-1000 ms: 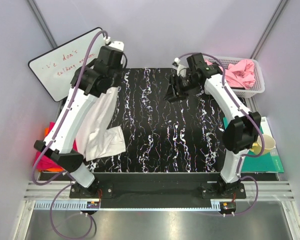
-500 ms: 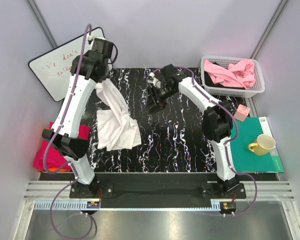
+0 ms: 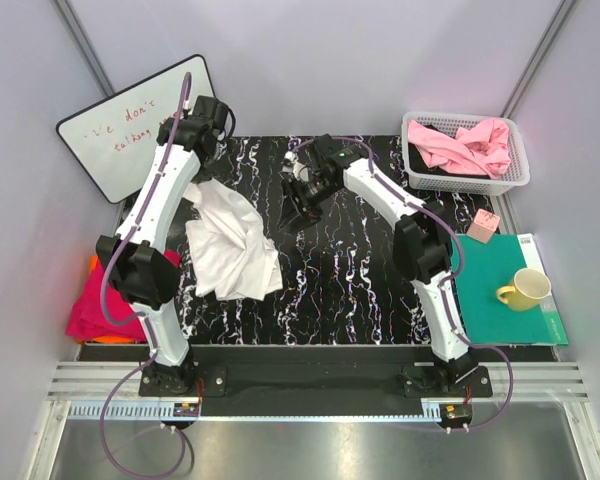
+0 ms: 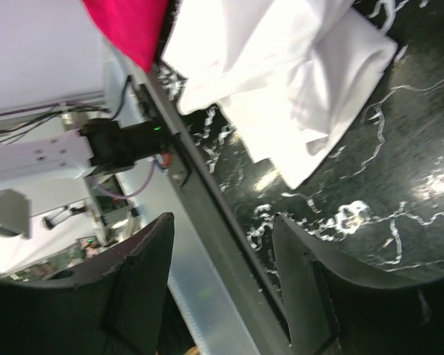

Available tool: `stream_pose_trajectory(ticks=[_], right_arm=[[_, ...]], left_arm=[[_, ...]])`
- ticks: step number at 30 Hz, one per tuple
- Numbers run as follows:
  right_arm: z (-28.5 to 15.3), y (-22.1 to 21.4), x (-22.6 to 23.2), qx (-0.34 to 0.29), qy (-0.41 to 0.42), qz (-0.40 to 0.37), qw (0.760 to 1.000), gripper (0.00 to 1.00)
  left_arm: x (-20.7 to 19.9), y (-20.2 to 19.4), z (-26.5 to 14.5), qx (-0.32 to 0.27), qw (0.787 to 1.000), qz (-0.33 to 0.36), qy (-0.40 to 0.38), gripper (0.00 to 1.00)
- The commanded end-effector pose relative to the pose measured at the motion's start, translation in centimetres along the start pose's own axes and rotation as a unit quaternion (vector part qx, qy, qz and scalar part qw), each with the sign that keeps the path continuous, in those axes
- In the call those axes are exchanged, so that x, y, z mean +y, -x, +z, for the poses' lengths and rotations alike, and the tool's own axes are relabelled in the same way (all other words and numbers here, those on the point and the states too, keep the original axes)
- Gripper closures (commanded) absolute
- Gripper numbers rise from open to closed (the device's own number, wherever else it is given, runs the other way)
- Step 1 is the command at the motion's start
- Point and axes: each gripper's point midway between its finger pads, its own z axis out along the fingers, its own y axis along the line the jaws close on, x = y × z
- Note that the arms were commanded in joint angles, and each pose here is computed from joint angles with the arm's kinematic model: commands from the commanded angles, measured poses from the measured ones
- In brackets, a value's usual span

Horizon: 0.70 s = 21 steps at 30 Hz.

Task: Fold and stack the t-shirts
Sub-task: Flatten out the tshirt

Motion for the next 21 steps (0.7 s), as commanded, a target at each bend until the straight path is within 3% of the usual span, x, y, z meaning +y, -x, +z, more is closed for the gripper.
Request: stream_pose_trajectory(ticks=[1,13,21], right_arm=[[2.3,-0.1,-2.2,0.003,-0.063,-0.037,0.997,0.36],[7.2,-1.1,-7.8,0.02,-0.123,-0.014,0.992,0.36],[8.9,0.0,-7.6,0.02,-0.101,-0.009,0.995,0.37]], left_arm=[[-0.9,1.1,-0.3,-0.018,0.999,-0.022,-0.03,1.0],[-0.8,1.5,0.0,-0.019,0.999,-0.019,-0.046,1.0],[-0.7,1.3,0.5,-0.014,0.999,-0.015,-0.048,1.0]])
